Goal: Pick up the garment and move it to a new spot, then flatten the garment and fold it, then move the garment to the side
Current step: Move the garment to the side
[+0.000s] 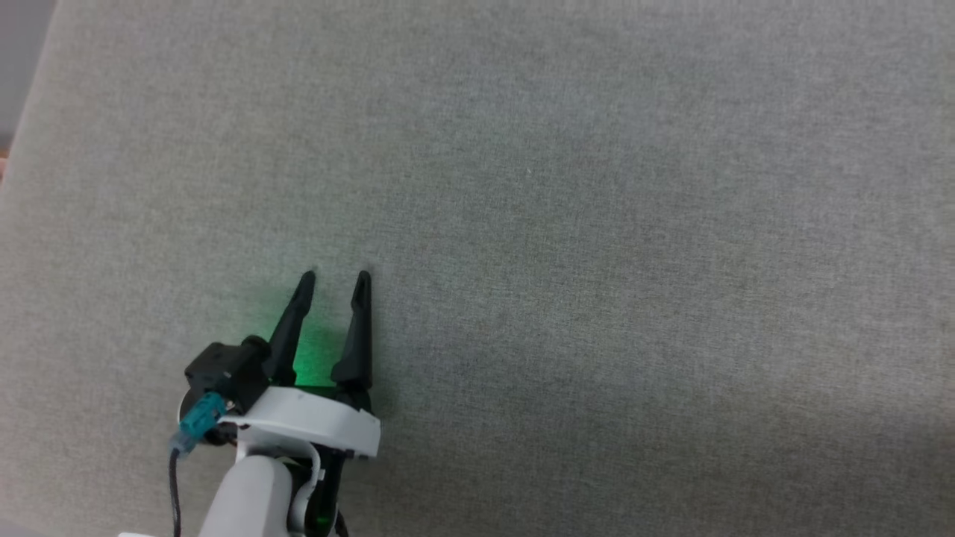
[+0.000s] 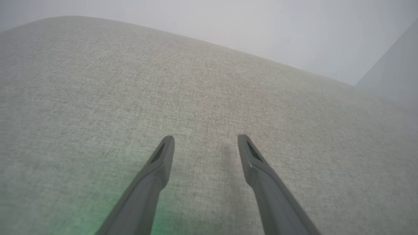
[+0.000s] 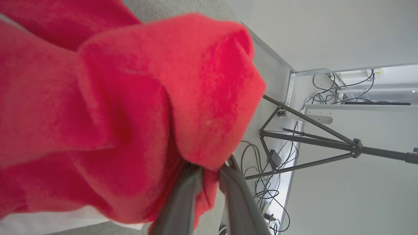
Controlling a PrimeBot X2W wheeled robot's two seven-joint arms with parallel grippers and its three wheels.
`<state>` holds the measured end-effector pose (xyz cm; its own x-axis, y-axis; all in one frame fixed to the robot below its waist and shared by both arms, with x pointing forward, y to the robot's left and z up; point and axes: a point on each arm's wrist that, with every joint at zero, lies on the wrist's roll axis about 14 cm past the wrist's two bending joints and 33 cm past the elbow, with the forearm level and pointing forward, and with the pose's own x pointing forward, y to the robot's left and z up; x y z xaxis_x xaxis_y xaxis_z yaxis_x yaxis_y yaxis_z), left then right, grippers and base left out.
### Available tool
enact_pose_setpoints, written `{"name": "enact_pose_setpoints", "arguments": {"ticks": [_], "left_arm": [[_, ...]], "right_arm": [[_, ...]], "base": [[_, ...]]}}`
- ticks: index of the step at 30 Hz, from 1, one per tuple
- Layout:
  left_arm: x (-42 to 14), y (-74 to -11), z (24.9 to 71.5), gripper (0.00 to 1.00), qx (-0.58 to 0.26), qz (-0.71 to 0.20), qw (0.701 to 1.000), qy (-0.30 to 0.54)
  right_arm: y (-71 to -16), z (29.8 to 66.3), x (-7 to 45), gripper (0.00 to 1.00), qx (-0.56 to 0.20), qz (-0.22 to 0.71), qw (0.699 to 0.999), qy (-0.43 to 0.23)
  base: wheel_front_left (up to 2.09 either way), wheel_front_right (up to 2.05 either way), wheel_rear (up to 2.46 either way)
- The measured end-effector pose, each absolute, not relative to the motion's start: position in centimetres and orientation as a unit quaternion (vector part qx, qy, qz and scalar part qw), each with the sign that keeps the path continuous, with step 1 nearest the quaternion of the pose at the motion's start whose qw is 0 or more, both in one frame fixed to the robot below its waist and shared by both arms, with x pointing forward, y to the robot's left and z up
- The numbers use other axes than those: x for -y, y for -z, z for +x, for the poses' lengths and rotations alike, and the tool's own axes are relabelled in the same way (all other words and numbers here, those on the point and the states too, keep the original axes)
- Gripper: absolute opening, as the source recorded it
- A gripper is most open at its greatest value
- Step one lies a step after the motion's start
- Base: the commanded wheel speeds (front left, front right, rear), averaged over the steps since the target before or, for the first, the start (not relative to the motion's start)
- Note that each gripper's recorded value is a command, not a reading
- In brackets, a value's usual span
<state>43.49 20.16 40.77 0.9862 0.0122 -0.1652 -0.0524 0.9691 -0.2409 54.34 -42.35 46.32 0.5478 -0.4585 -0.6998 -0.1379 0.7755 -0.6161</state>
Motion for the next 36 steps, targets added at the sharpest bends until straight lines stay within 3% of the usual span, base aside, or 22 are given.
{"name": "enact_pose_setpoints", "arguments": {"ticks": [10, 20, 27, 36], "left_arm": [[-20.8, -42.7, 42.3, 1.0, -0.062, -0.115, 0.991, -0.018], [-21.8, -45.2, 40.3, 1.0, -0.034, -0.107, 0.994, -0.019], [-22.4, -46.8, 38.4, 1.0, -0.018, -0.1, 0.995, -0.02], [-23.0, -48.6, 36.4, 1.0, 0.004, -0.092, 0.996, -0.021]], "right_arm": [[-49.3, 53.7, 39.9, 1.0, -0.429, -0.295, 0.849, 0.091], [-53.7, 53.1, 33.8, 1.0, -0.293, -0.233, 0.927, 0.028], [-56.5, 50.7, 29.1, 1.0, -0.161, -0.182, 0.97, -0.023], [-55.6, 44.8, 25.3, 1.0, -0.048, -0.107, 0.992, -0.048]], "base": [[0.0, 0.0, 0.0], [0.0, 0.0, 0.0], [0.0, 0.0, 0.0], [0.0, 0.0, 0.0]]}}
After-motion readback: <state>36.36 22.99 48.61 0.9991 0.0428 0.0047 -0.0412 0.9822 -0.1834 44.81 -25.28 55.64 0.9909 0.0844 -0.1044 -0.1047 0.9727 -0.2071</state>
